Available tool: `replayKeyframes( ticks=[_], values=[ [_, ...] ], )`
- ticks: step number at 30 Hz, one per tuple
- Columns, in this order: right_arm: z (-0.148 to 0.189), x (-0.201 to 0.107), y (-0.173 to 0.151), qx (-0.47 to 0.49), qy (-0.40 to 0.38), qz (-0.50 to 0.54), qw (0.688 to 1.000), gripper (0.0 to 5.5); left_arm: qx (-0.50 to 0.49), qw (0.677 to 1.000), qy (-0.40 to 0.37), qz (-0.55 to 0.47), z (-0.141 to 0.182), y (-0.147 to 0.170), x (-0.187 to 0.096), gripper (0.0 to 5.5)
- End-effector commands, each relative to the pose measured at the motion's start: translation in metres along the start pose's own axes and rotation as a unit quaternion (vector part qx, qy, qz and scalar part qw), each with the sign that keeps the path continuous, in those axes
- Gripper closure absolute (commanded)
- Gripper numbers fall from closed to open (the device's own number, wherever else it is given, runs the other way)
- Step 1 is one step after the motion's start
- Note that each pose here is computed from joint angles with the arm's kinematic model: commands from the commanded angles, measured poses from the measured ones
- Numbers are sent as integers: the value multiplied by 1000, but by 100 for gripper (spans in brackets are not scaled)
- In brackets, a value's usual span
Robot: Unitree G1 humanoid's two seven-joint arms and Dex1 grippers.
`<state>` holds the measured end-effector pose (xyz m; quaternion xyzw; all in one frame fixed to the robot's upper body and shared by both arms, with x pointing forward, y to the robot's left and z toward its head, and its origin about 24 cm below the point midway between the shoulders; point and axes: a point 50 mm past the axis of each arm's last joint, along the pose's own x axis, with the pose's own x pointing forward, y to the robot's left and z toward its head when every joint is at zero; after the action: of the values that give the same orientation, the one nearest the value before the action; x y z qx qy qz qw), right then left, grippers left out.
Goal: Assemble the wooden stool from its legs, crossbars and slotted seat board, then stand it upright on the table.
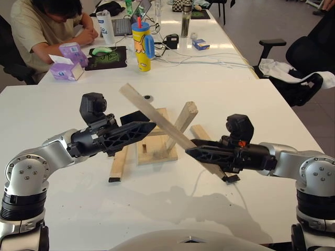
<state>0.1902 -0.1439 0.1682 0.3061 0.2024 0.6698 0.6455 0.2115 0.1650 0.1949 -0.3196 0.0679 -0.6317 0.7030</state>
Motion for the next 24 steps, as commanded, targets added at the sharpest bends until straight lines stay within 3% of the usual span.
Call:
replayKeyframes(
  ticks=[1,16,20,21,24],
  values=[
    [-3,1,-1,-18,7,-8,1000,344,-5,1000,4,-22,2,-5,7,109],
    [-4,-3,1,-48,7,1,999,344,-13,999,45,8,-5,2,-4,334],
    [-3,-3,-8,-59,-7,-27,998,344,-17,996,74,48,-14,8,-21,344],
    [-4,-3,-10,-51,-12,-32,998,307,-19,995,78,62,-15,10,-27,345],
    [-11,-7,-22,-38,-30,-73,996,265,-20,990,96,102,-15,12,-50,349]
  ],
)
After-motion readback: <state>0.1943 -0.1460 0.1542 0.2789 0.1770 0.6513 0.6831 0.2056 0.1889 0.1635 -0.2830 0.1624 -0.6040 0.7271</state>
